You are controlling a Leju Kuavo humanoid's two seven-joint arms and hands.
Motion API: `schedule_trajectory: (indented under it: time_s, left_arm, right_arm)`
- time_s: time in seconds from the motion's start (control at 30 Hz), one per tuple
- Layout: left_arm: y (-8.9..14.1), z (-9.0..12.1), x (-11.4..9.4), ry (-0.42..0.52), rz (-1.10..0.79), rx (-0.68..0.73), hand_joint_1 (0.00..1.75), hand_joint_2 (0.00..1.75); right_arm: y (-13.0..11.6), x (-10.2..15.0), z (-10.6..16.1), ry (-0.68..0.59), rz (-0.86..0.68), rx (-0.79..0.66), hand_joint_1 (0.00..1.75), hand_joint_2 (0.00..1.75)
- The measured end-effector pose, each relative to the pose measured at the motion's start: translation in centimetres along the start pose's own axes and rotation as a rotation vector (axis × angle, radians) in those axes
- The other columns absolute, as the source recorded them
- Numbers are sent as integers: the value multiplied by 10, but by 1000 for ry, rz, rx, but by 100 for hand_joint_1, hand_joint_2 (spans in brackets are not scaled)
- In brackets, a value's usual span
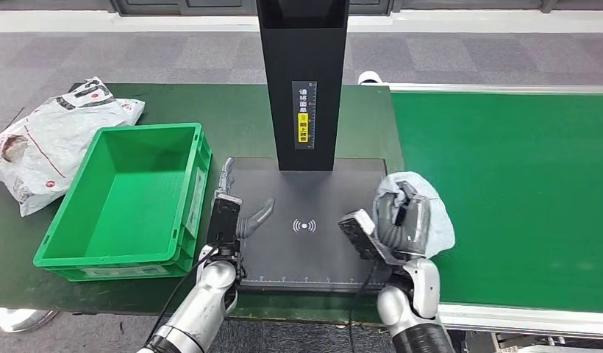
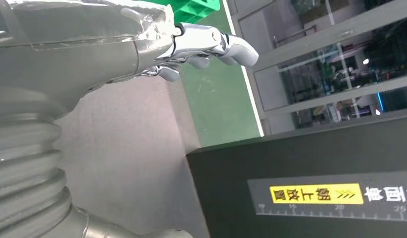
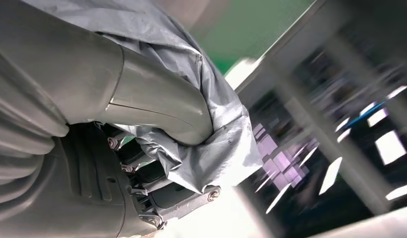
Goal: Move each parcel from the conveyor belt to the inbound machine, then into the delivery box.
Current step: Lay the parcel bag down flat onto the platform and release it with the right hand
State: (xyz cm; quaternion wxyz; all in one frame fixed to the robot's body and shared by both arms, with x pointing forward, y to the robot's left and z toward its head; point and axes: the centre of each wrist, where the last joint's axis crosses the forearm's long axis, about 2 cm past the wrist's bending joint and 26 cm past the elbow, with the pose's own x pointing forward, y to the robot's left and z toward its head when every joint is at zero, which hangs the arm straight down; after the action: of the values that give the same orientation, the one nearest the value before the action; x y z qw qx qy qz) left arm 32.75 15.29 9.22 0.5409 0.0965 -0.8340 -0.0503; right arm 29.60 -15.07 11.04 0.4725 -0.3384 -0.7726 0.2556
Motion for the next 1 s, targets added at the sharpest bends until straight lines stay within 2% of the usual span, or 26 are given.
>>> schedule_trajectory:
  time_s: [0.23,0.37,0.4,0.5,0.53,0.67,1.0]
  left_arm:
    - [0,-1,2,-12,-12,5,0,175]
    - [-5,-3,5,-12,-5,-21,0,175]
    - [-6,-4,5,-12,-4,-30,0,175]
    - [-7,-8,6,-13,-8,-48,0,175]
    - [-7,-9,6,-13,-9,-51,0,175]
    - [-8,-11,5,-10,-5,-63,0,175]
    - [-5,-19,2,-6,34,-43,0,175]
  right_arm:
    - [27,65,11,-92,-217,220,175,175]
    - [47,100,26,-165,-166,348,175,175]
    - [51,105,30,-190,-143,365,136,175]
    - [60,114,41,-250,-98,400,5,175]
    - [61,114,43,-260,-93,407,0,175]
    - [65,110,47,-298,-93,387,0,175]
    - [70,74,46,-308,-140,347,0,175]
